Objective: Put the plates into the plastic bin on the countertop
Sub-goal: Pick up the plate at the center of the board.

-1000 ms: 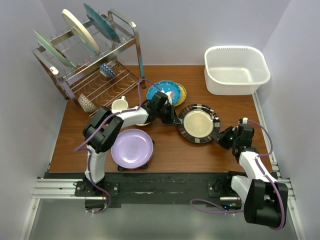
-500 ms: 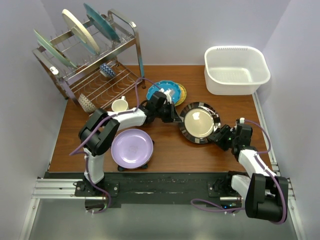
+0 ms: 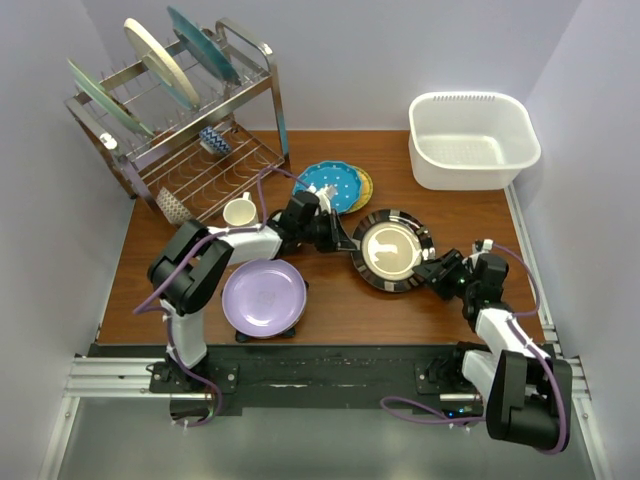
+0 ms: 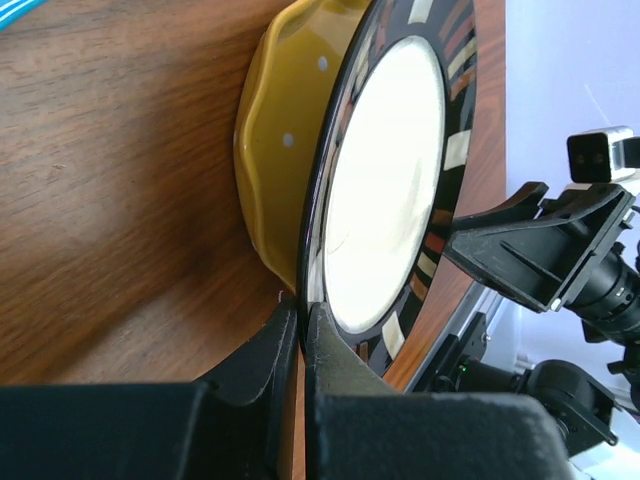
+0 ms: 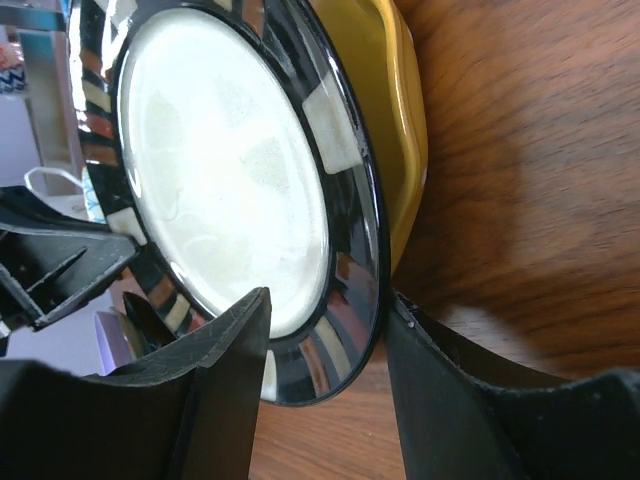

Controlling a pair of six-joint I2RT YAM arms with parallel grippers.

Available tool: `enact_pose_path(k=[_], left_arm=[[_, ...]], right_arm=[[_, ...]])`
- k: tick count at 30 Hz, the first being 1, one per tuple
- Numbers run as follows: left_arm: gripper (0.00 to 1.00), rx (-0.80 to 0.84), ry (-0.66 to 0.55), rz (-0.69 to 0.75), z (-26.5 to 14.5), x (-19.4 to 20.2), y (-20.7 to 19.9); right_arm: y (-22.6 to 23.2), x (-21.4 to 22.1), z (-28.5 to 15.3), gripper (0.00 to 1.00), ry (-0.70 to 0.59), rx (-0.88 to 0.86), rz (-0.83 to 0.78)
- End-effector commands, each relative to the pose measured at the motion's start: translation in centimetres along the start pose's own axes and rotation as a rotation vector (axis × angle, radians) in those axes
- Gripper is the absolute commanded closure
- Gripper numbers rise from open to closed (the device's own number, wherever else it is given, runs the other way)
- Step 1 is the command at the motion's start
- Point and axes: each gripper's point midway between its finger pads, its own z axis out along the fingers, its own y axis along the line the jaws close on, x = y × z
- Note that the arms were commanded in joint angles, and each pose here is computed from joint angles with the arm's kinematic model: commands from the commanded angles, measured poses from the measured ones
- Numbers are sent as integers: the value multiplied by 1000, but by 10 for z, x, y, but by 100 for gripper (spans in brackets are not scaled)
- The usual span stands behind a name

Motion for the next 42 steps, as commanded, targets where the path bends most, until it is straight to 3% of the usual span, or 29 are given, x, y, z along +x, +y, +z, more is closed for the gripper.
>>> enact_pose_path(k=[1, 10, 26, 33, 42], left_arm=[[100, 139, 19, 48, -14, 3, -32], [100, 400, 21, -63, -34, 11, -41], [100, 509, 18, -6, -50, 6, -69], [100, 719, -10, -50, -79, 3, -93], [100, 689, -1, -37, -75, 3, -88]], right_arm=[[35, -8, -7, 48, -24, -168, -30], [59, -15, -13, 49, -40, -279, -68], [79, -29, -13, 48, -56, -341, -131], [73, -35, -8, 49, -67, -310, -131], [73, -32, -2, 52, -42, -353, -94]])
